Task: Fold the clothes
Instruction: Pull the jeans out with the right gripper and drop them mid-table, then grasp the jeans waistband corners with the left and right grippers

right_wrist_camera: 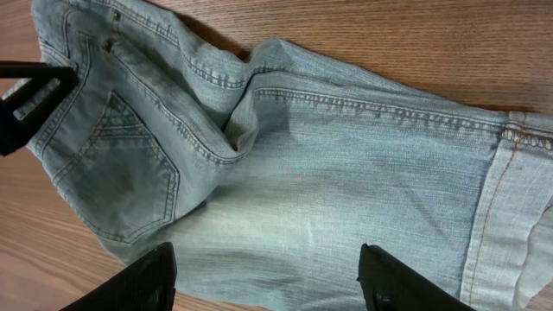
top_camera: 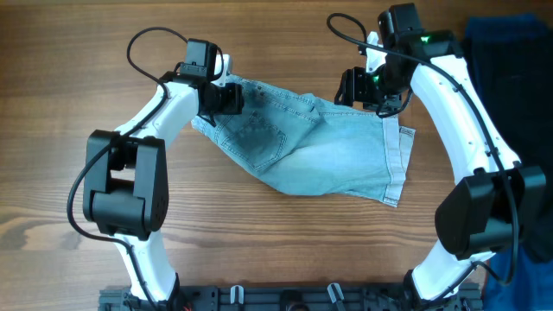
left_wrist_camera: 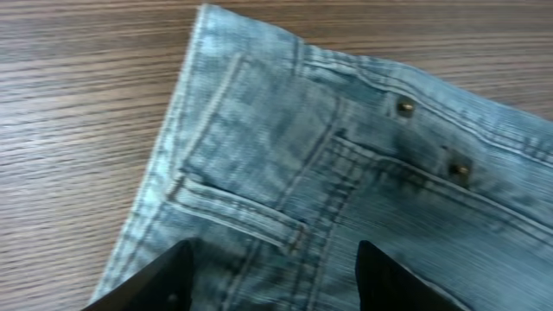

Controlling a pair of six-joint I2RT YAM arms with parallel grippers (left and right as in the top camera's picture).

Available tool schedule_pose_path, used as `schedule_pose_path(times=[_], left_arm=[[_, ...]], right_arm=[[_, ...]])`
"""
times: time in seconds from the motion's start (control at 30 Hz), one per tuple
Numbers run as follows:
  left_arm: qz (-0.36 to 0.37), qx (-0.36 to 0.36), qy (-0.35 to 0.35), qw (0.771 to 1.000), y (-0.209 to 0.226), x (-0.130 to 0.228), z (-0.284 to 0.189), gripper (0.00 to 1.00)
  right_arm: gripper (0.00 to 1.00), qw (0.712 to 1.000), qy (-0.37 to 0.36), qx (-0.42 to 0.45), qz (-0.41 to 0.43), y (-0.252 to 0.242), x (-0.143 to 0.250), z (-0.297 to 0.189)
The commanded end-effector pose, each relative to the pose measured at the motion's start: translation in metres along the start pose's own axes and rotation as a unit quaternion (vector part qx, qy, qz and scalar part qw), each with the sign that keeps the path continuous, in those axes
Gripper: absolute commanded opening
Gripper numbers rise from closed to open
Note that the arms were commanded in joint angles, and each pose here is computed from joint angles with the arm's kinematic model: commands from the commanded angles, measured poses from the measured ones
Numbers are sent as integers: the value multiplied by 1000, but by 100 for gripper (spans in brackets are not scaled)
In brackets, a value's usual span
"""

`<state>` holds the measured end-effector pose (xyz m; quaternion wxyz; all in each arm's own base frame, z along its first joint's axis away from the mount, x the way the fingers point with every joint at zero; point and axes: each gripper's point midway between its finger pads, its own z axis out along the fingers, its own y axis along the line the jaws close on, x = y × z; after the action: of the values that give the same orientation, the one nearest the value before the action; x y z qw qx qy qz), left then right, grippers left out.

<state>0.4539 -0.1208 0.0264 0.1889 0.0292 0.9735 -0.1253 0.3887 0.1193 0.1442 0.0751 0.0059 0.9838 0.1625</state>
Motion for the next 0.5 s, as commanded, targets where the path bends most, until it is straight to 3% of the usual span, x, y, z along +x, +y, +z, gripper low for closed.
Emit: schedule_pose_path(times=[0.0, 0.1, 0.2, 0.27, 0.37, 0.47], left_arm=[[7, -61, -23, 998, 20, -12, -5, 49], [9, -54, -61, 997, 15, -31, -16, 73], [15, -23, -85, 996, 3, -44, -17, 87], [19, 9, -85, 996, -7, -44, -11, 90], [27, -2, -106, 994, -3, -54, -4, 91], [32, 2, -125, 992, -5, -63, 1, 88]], right_arm=[[69, 1000, -20, -14, -14, 9, -3, -16], [69, 1000, -21, -14, -16, 9, -3, -16], [69, 1000, -21, -14, -16, 9, -3, -16], [69, 1000, -21, -14, -16, 9, -3, -16], [70, 1000, -20, -14, -17, 9, -3, -16], [69, 1000, -14, -13, -14, 9, 0, -16]])
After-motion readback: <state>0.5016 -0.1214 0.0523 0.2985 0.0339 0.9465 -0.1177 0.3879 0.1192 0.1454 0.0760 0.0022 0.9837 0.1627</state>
